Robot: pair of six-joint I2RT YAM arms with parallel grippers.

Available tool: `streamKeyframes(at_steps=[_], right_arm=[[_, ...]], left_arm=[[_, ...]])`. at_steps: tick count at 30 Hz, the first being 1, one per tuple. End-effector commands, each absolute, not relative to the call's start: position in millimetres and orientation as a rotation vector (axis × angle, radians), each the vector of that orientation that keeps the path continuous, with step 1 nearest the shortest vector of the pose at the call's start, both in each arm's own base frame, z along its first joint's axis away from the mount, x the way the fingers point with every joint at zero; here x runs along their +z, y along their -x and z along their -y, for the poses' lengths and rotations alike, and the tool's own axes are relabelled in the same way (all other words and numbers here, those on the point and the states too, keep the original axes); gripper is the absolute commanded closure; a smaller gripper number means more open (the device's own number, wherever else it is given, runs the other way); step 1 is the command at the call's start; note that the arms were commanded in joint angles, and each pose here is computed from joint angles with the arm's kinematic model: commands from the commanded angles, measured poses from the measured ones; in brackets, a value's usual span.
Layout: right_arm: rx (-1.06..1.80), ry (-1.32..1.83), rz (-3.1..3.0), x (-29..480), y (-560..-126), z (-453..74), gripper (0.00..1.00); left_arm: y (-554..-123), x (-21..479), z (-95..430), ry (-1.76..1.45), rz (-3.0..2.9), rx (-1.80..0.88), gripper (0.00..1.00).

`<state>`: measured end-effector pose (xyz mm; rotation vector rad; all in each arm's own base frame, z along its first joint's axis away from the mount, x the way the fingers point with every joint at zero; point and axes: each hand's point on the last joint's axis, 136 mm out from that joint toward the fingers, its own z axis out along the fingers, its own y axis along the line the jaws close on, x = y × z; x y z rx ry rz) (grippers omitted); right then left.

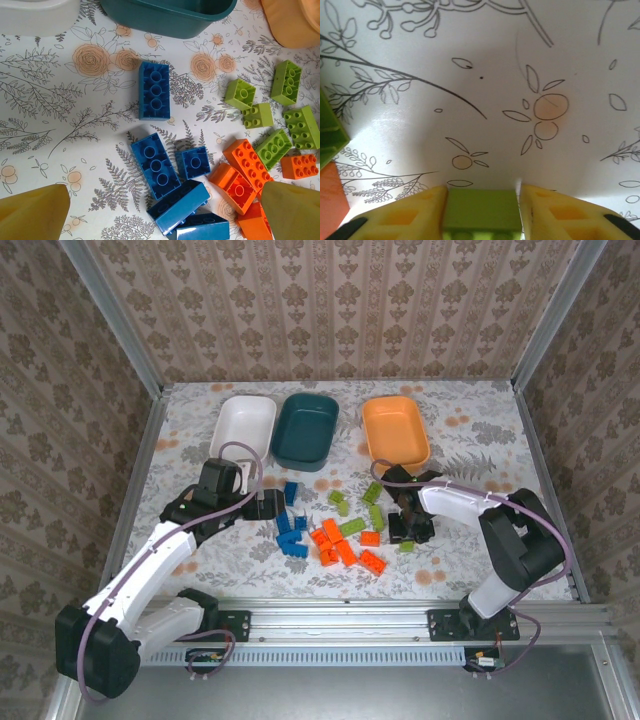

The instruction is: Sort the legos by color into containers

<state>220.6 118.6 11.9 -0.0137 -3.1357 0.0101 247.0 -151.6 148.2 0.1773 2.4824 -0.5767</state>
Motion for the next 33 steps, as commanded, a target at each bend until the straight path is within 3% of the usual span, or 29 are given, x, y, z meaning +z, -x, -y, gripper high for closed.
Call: streamKeyframes(at_steps=[1,9,15,19,26,33], right_arm=[[0.047,0.014,3.126,6.3,-217.7,-115.8,0.62],[-0.052,0.031,3.229,50.1,-238.4,-127.6,0.68],[-0.229,0.025,3.405,132.3,-306.3,-149.2,0.68],[-0.281,0.026,3.467,160.4,-364.2,-159.4,0.69],[-0.163,0.118,3.468,137.4,-458.9,-143.0,0.69],[-0.017,0.148,3.433,90.2,-505.3,-127.6,0.69]], left_arm=[[-241.0,145.0,148.8,-0.161,-2.502,-0.571,0.0],[-240.8,141.9,149.2,-0.158,-2.509,-0.573,0.0],[-240.9,135.3,154.2,-0.147,-2.521,-0.611,0.0],[-236.8,132.3,154.2,-0.14,-2.539,-0.622,0.0],[-225.7,134.1,146.9,-0.126,-2.537,-0.612,0.0],[-217.7,126.8,140.8,-0.123,-2.563,-0.586,0.0]])
